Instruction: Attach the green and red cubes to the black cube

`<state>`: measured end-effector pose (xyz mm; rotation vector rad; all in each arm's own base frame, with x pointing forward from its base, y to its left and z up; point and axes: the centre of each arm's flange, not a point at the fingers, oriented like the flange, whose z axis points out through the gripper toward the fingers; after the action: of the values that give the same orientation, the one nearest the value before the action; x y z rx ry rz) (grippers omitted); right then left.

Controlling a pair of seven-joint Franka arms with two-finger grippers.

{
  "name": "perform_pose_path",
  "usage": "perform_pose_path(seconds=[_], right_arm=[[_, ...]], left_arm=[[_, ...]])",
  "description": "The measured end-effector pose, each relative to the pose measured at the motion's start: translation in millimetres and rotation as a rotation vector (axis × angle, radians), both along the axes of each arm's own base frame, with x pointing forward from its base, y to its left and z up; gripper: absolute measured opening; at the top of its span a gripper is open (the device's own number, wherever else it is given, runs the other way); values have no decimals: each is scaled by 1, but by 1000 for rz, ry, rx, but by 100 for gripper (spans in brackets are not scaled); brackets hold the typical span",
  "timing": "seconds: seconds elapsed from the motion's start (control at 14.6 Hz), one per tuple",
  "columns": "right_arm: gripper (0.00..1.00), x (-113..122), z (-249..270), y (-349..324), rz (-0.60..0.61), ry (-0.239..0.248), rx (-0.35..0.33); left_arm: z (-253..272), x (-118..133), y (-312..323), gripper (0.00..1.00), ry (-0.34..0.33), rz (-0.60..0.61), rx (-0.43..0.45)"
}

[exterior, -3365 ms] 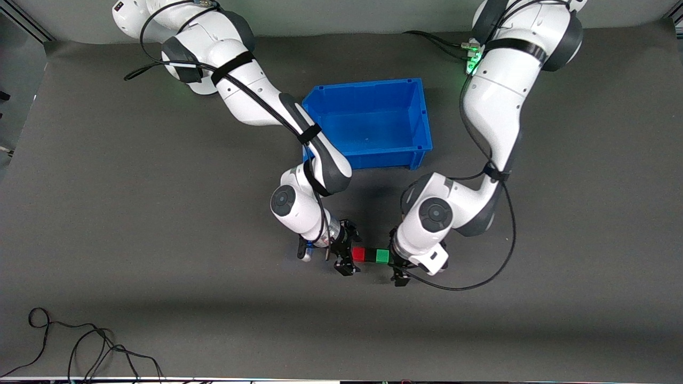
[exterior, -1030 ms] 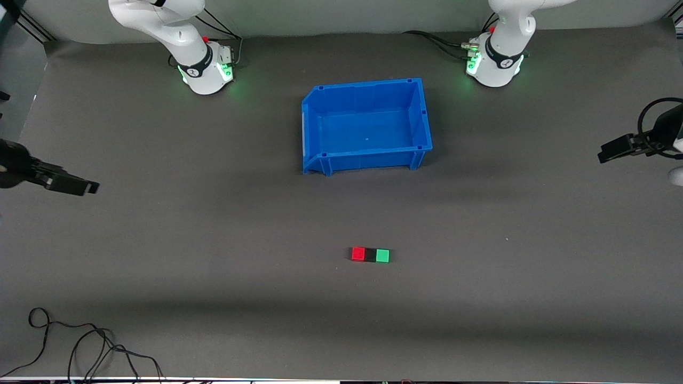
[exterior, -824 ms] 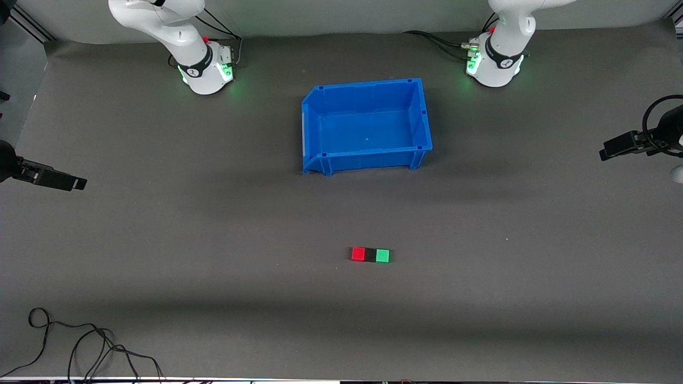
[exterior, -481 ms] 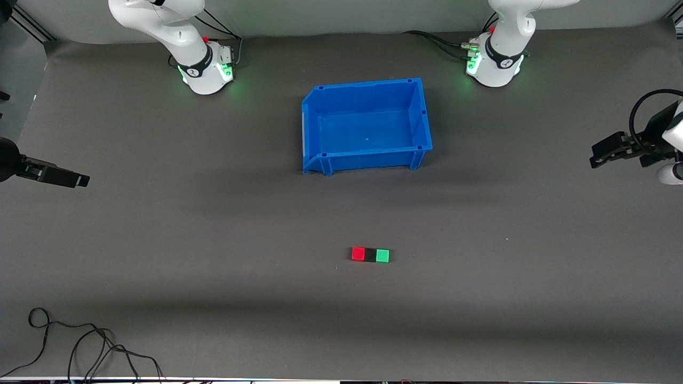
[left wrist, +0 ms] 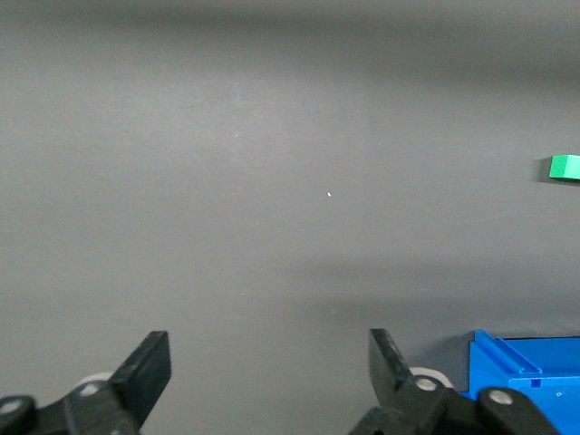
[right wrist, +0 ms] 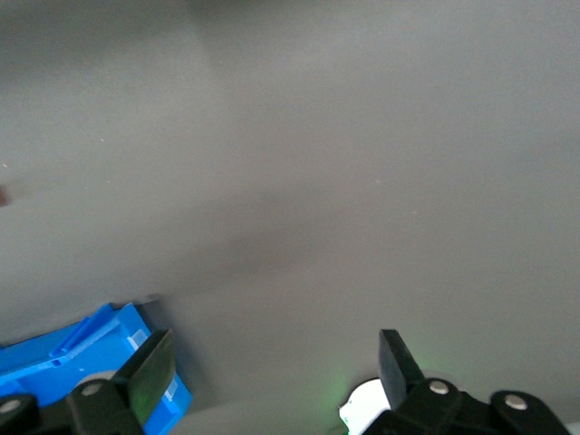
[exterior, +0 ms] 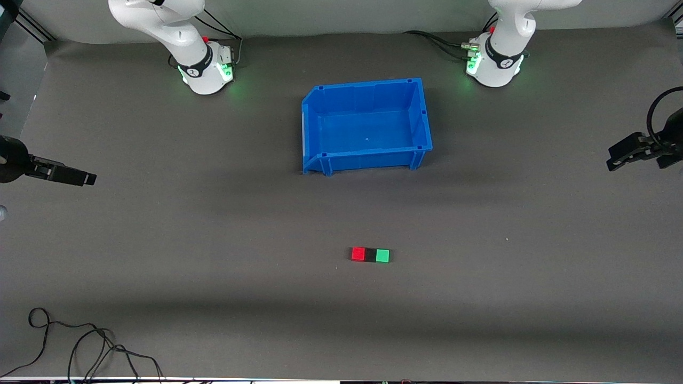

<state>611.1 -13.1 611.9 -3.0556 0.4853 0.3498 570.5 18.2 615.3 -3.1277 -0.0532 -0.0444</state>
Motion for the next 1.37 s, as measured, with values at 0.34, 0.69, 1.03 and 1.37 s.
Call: perform_pose_path(seconds=[0.34,0.69,1.03,1.37], right_arm=[[100,-20,0,3,40,-2,-14],[100,-54,1,-3,29,-80,-4],[100,-76,7,10,151,-144,9],[100,-80,18,1,167,-173,9]], left_arm=[[1,1,0,100,-3,-6,0],[5,1,-6,100,3,-18,0],[-7,4,-2,100,37,-59,1],[-8,5,0,100,36,-63,-1]])
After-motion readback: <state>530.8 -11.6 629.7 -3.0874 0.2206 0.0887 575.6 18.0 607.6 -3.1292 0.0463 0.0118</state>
